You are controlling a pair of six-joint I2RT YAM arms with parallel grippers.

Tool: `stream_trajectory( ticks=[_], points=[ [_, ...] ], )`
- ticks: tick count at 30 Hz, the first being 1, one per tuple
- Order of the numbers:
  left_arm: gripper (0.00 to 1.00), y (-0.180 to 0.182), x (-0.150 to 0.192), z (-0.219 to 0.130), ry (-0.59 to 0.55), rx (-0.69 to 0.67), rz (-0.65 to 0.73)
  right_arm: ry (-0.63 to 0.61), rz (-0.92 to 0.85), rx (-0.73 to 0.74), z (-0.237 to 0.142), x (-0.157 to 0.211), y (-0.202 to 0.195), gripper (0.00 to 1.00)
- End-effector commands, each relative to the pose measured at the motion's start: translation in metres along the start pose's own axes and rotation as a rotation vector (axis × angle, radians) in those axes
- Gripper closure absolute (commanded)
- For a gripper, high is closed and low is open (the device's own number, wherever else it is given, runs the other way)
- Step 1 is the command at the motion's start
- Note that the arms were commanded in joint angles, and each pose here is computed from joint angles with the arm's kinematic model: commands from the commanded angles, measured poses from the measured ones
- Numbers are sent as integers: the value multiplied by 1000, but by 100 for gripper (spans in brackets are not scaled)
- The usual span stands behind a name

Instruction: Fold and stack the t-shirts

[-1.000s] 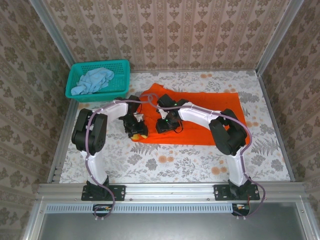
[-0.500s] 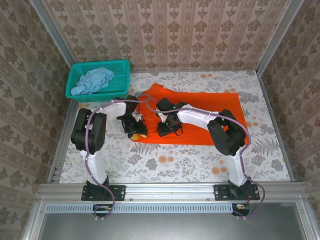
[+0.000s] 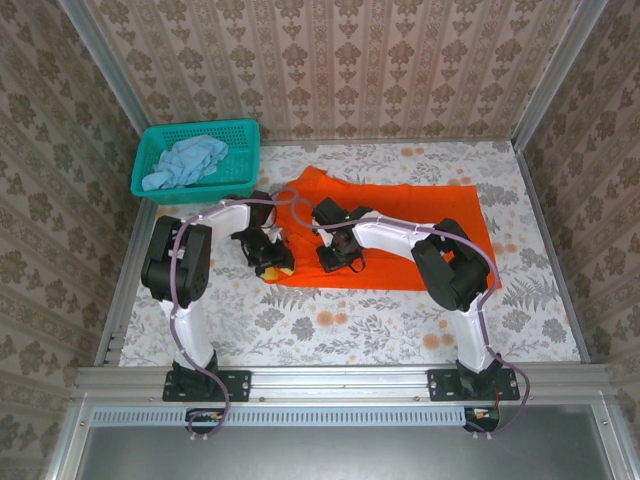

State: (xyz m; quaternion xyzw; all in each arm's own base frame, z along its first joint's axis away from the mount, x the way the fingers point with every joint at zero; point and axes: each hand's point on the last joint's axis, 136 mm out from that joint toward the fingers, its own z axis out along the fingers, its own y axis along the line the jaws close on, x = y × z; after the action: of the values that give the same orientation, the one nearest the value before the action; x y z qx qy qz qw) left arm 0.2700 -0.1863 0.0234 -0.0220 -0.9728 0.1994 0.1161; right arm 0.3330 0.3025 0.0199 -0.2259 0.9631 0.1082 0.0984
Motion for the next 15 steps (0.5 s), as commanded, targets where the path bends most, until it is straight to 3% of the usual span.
stream_trajectory(
  ticks=[1,4,15],
  points=[
    [54,35,16,26,90,-114,-52,16,5,-2,5,6,-4,84],
    [55,39,17,27,95,-132,-50,1,23,-31,-1,-1,-4,89],
    [56,50,19,28,93,-218,-6,-42,135,-181,-24,-26,-13,88]
  ],
)
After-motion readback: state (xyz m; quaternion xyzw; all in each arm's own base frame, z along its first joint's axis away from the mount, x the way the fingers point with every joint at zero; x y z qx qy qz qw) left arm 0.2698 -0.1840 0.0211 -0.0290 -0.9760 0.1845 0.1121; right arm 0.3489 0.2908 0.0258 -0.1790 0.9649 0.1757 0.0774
